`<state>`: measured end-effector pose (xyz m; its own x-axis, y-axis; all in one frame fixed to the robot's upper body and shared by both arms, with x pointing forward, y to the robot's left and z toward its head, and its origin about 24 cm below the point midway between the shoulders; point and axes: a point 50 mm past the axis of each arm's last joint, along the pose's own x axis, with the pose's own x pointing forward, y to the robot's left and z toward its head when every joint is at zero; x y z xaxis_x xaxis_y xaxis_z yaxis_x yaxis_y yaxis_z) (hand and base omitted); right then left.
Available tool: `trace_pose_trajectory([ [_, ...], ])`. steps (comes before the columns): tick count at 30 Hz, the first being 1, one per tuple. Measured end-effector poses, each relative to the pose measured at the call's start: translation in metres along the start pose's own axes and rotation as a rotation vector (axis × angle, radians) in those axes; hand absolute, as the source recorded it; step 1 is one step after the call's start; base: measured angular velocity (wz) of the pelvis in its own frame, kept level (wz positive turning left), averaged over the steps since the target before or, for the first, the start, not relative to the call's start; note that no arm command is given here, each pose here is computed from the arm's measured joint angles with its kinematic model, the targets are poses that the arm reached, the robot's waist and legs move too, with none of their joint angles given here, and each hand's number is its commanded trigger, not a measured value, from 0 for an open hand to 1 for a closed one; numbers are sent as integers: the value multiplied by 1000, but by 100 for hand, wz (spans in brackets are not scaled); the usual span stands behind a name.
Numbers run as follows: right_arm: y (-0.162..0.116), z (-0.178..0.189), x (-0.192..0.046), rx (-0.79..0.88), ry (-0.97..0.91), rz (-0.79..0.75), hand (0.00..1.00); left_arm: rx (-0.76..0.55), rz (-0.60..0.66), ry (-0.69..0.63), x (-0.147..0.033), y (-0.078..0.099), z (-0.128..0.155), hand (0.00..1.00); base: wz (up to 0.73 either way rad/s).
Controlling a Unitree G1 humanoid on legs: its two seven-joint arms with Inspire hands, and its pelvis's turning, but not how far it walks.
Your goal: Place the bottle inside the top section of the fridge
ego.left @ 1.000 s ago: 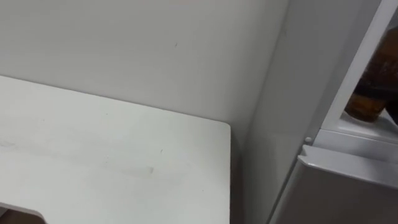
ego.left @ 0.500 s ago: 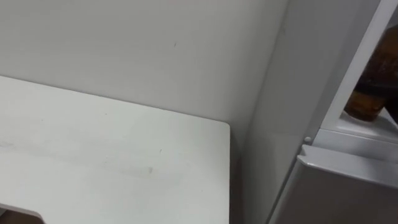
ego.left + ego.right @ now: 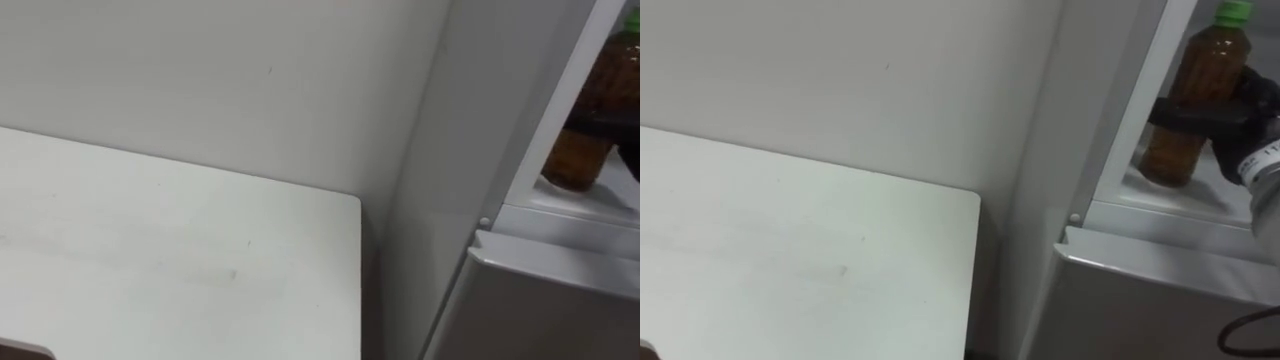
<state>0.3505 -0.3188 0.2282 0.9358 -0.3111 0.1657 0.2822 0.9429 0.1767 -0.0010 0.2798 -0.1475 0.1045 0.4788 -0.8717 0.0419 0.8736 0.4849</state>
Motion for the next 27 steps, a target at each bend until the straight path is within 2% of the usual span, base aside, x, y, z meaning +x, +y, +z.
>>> trace_pose_trajectory([
  [9,5,4,-10,-34,-47,17,0,0,28,2,0,1,-3,0,-4],
  [19,9,8,-38,-71,-139,52,0,-6,45,-9,-1,-4,-2,0,-6],
  [27,11,11,-42,-85,-171,53,0,-8,42,-12,-1,-6,-2,0,-3],
])
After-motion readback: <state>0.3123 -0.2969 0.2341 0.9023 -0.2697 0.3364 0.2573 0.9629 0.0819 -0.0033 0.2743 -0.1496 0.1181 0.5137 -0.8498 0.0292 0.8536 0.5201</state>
